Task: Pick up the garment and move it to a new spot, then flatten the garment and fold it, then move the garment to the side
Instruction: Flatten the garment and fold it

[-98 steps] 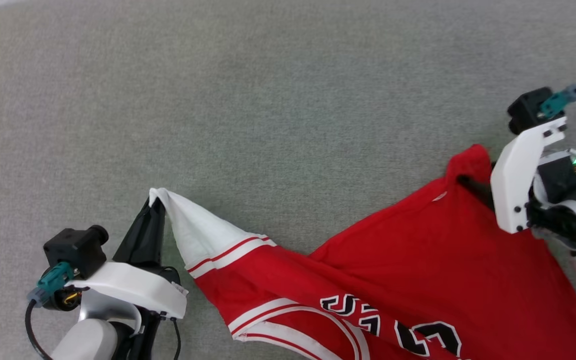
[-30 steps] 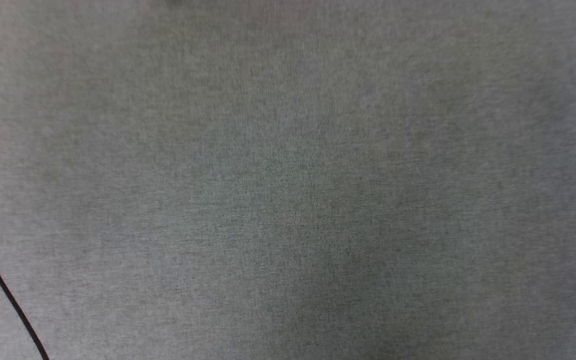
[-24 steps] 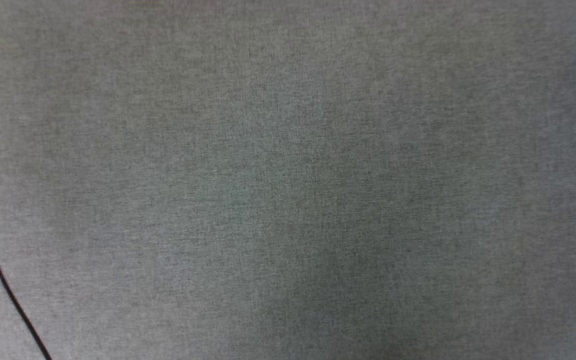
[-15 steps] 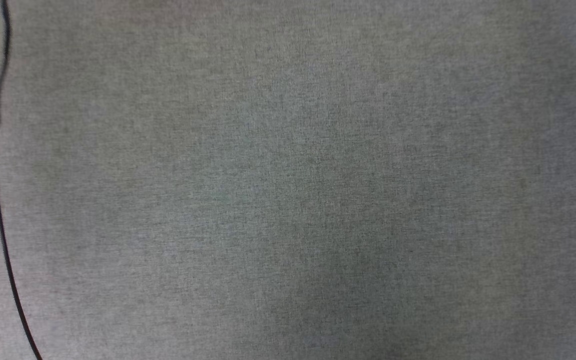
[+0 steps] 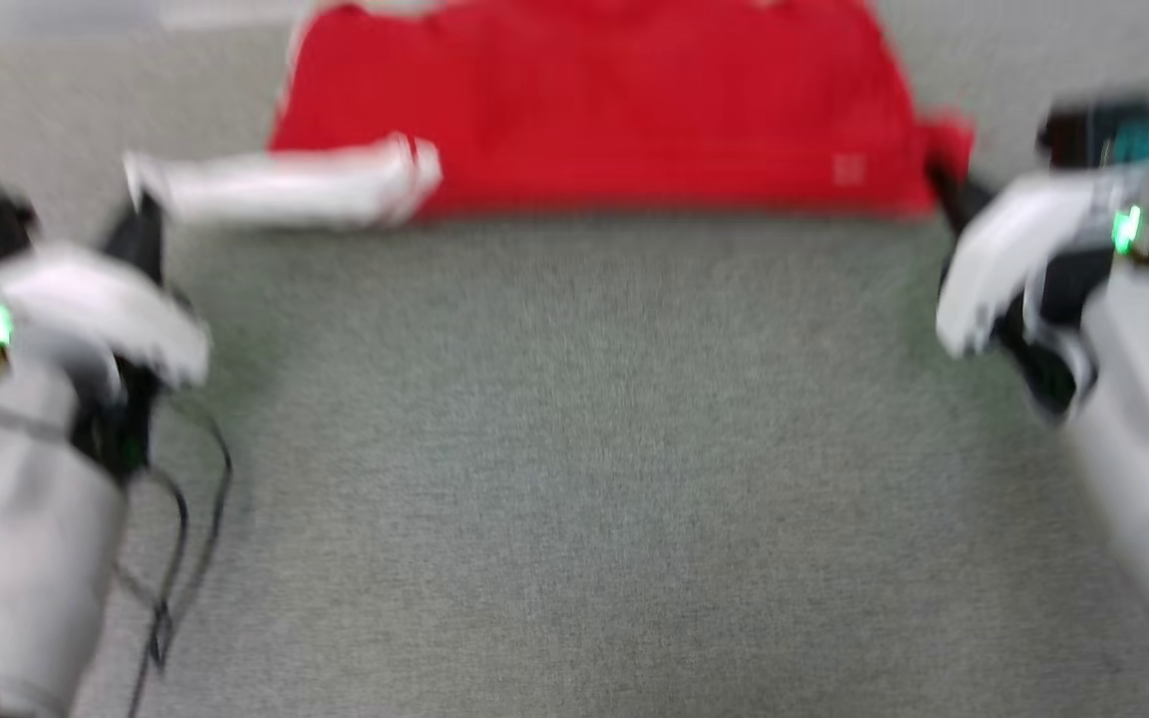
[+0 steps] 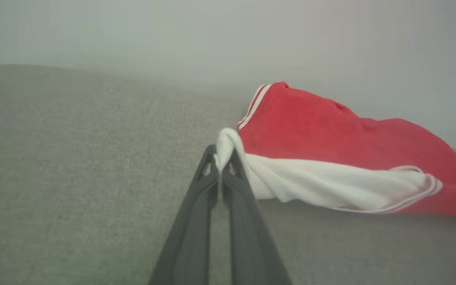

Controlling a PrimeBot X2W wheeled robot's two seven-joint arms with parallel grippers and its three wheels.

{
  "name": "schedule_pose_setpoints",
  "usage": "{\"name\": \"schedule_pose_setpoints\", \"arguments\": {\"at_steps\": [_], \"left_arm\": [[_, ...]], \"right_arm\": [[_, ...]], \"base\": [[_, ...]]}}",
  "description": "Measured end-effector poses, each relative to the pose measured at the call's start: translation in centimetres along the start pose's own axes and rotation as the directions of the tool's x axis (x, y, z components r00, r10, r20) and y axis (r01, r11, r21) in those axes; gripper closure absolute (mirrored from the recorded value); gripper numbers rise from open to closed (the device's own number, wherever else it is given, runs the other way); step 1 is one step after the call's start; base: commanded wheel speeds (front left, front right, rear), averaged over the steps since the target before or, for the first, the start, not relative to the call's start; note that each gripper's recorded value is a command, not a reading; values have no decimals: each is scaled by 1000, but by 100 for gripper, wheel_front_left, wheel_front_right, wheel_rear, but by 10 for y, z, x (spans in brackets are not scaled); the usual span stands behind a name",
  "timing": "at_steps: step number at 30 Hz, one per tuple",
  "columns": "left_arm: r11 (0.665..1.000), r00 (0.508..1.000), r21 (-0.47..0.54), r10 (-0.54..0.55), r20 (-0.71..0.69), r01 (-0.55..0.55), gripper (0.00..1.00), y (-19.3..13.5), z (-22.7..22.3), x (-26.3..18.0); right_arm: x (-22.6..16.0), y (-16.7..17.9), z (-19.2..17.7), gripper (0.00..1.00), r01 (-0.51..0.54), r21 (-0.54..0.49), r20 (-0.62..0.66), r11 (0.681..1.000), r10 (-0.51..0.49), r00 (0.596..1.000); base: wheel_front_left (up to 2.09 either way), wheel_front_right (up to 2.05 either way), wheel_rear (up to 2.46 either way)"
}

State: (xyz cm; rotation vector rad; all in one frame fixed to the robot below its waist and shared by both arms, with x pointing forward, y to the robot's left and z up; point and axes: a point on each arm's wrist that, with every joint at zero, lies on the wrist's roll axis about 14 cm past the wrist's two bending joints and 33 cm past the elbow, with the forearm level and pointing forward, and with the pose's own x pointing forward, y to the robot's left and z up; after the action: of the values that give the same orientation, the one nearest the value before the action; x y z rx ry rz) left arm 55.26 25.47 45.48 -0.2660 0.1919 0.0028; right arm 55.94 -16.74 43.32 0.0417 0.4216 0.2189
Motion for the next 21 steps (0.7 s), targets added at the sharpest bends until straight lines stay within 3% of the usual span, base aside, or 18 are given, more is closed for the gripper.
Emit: {"name": "schedule_pose_setpoints", "arguments": {"at_steps": [12,21], "left_arm": [[993,992,-68,92,-82,-98,100,29,-51,-137],[981,979,-99,156,-127,-169,100,36,-69,-215]], "right_arm": [[-104,14,-60,100,-27,63,-33,998,30,999],[-166,15,-98,100,-24,108,-46,994,29,999]], "base": [[0,0,0],[0,0,0]]}}
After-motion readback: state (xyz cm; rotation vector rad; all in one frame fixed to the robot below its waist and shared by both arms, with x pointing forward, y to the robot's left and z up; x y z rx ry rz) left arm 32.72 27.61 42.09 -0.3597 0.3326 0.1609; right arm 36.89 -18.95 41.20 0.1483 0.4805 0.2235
